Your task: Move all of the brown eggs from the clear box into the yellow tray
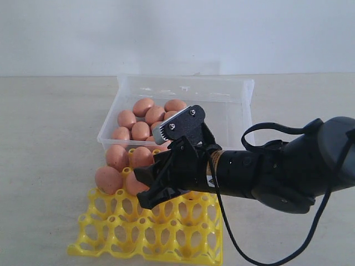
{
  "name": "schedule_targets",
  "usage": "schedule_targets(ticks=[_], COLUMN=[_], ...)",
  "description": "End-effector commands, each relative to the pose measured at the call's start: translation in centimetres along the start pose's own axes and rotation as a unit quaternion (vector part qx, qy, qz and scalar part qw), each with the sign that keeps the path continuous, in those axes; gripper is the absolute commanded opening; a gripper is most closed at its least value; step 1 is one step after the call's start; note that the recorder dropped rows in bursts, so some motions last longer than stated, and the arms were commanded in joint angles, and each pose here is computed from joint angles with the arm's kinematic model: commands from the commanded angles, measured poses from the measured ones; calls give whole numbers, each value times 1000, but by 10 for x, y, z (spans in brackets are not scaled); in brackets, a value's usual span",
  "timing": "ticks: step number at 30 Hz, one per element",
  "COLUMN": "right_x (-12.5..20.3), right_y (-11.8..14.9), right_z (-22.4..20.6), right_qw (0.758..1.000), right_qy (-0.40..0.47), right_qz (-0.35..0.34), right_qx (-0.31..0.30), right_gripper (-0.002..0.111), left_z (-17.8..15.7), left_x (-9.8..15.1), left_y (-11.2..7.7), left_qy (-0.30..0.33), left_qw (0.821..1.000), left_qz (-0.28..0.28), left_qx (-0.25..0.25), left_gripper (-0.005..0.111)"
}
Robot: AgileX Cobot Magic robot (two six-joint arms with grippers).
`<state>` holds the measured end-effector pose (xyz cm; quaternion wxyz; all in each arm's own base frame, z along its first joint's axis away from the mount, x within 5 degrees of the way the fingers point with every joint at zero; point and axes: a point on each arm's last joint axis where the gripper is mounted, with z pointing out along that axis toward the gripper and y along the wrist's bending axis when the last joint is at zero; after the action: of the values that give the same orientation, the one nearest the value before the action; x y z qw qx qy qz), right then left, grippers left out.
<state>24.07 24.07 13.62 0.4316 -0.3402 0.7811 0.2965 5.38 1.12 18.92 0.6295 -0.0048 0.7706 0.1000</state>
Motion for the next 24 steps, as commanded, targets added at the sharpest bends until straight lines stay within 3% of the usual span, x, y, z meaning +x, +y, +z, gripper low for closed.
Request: schedule_targets(ticks=[1, 4, 8, 21, 24], right_x=[0, 0, 0, -2, -2], right_y=[-2, -2, -2, -5, -5], right_z=[-1, -1, -1, -1, -1], right_qw=[1000, 1000, 1000, 1000, 1000], right_qy=[-1, -1, -1, -11, -12], right_qz=[-5, -11, -13, -9, -9], right_qx=[1, 1, 1, 15, 15], right_gripper=[6, 24, 38, 41, 51], left_z=[0, 0, 0, 0, 0], left_x=[1, 1, 1, 1, 1], left_y=[0, 0, 0, 0, 0], left_qy=[0, 0, 0, 0, 0], left_qw=[1000, 1000, 1000, 1000, 1000], left_qz=[-2, -2, -2, -2, -2], left_qx=[-1, -1, -1, -1, -1], left_gripper=[22, 22, 22, 22, 22])
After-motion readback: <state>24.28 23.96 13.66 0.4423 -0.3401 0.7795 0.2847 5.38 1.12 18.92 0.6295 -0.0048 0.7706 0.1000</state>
